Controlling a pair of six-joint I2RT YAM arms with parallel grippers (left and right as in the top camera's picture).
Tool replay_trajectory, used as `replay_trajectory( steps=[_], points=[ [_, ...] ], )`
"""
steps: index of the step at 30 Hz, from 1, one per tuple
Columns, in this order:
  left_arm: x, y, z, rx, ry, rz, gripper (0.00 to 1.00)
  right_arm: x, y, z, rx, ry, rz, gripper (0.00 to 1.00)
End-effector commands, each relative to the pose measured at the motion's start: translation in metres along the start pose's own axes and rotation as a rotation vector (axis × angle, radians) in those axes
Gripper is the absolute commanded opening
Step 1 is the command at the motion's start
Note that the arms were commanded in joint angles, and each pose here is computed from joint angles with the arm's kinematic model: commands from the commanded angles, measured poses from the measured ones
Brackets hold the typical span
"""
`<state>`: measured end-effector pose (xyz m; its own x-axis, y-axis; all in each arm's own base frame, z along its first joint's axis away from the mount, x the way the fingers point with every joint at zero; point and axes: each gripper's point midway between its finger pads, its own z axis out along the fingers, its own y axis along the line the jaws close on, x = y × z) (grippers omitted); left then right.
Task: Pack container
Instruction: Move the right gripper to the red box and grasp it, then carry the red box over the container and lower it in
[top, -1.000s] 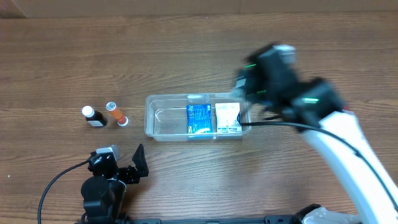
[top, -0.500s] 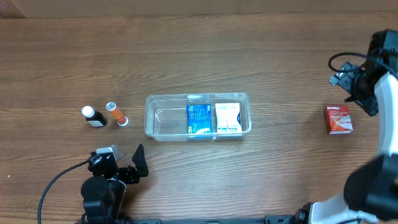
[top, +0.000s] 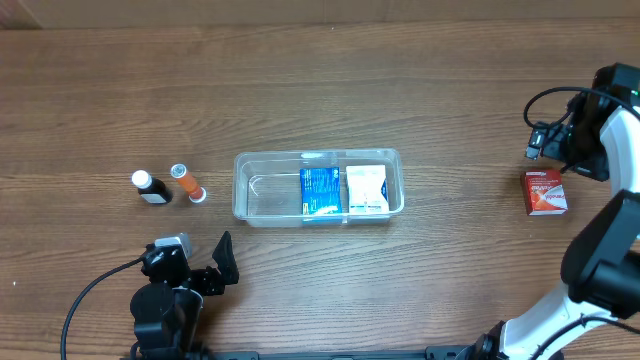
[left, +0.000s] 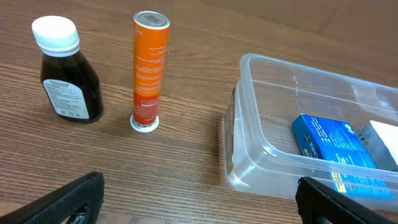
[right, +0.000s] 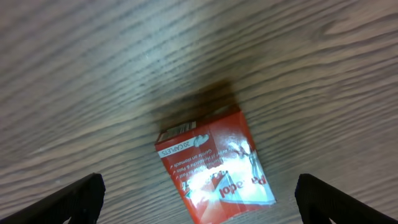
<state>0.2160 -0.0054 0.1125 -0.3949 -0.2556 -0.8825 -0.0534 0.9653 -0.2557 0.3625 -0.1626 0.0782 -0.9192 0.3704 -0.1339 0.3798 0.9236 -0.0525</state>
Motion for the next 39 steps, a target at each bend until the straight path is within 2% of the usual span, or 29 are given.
replay_trajectory(
  steps=[1, 12, 20, 22, 24, 28, 35, 37, 39],
  points=[
    [-0.002, 0.003, 0.0, -0.017, -0.014, 0.01, 1.0, 0.004, -0.006, 0.024, 0.009, 0.059, -0.015, 1.0],
    [-0.002, 0.003, 0.0, -0.017, -0.014, 0.01, 1.0, 0.033, -0.005, 0.071, -0.014, 0.178, 0.031, 1.0],
    [-0.002, 0.003, 0.0, -0.017, -0.014, 0.01, 1.0, 0.05, -0.002, 0.074, -0.011, 0.237, 0.161, 0.7],
    [-0.002, 0.003, 0.0, -0.017, -0.014, 0.01, 1.0, 0.054, 0.011, 0.067, -0.082, 0.267, 0.172, 0.64],
    [-0.002, 0.003, 0.0, -0.017, -0.014, 0.01, 1.0, 0.055, 0.025, 0.054, -0.162, 0.295, 0.18, 0.57],
    [-0.002, 0.003, 0.0, -0.017, -0.014, 0.01, 1.0, 0.053, 0.051, 0.014, -0.244, 0.276, 0.148, 0.54],
    [-0.002, 0.003, 0.0, -0.017, -0.014, 0.01, 1.0, 0.071, 0.132, -0.12, -0.305, -0.026, -0.101, 0.54],
    [-0.002, 0.003, 0.0, -0.017, -0.014, 0.01, 1.0, 0.094, 0.177, -0.16, -0.359, -0.117, -0.19, 0.54],
    [-0.002, 0.003, 0.0, -0.017, -0.014, 0.01, 1.0, 0.113, 0.209, -0.175, -0.406, -0.135, -0.226, 0.54]
  ],
)
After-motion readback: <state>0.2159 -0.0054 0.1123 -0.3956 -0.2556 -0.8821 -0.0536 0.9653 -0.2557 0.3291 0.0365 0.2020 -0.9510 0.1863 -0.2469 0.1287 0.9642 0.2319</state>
